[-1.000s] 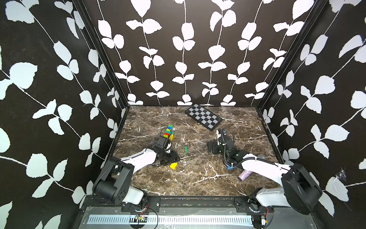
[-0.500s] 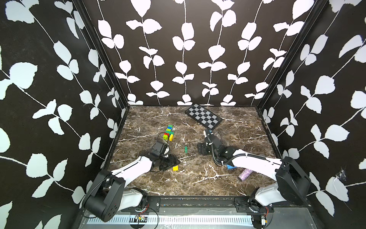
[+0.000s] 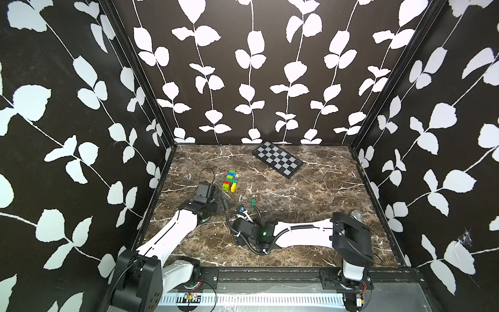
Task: Assemble the letter h with lego
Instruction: Adjust the lego brick at the center of the board.
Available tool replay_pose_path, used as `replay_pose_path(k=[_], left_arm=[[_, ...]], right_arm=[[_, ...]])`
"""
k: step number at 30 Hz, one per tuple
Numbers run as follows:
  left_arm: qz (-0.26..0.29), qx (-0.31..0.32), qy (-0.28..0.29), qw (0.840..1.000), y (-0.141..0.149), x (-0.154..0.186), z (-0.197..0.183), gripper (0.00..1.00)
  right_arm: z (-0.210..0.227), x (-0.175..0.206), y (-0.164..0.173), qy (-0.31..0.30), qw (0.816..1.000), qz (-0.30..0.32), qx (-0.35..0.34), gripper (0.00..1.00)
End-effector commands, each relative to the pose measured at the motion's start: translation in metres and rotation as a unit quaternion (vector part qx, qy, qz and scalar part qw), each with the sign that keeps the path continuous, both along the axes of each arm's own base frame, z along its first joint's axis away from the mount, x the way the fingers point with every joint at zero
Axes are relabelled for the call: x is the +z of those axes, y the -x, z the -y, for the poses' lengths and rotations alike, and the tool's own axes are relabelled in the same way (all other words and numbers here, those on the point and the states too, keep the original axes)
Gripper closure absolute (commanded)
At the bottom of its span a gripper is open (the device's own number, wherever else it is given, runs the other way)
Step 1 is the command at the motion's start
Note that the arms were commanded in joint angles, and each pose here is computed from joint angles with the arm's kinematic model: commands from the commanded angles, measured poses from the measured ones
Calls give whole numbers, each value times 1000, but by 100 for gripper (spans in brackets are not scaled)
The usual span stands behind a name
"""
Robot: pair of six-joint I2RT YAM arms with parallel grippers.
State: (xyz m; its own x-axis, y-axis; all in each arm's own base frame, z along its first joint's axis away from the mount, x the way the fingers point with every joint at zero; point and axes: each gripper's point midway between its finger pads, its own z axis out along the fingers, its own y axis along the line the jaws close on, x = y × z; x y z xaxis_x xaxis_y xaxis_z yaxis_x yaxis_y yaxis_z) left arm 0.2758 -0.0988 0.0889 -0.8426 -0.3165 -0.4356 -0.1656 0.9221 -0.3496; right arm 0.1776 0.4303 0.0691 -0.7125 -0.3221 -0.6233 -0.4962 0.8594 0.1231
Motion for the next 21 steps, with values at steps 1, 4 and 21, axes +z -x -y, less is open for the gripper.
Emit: replay_pose_path(k=[1, 4, 21], left_arm=[[23, -12, -13, 1000, -4, 4, -3, 12], [28, -15, -7, 999, -1, 0, -2, 11], [45, -42, 29, 998, 3, 0, 11, 1]], right_arm=[[-1, -5, -6, 10, 999, -8, -40, 17], [-11, -9, -8, 17, 999, -14, -38, 20], [-11, -46, -9, 68, 997, -24, -36, 43]])
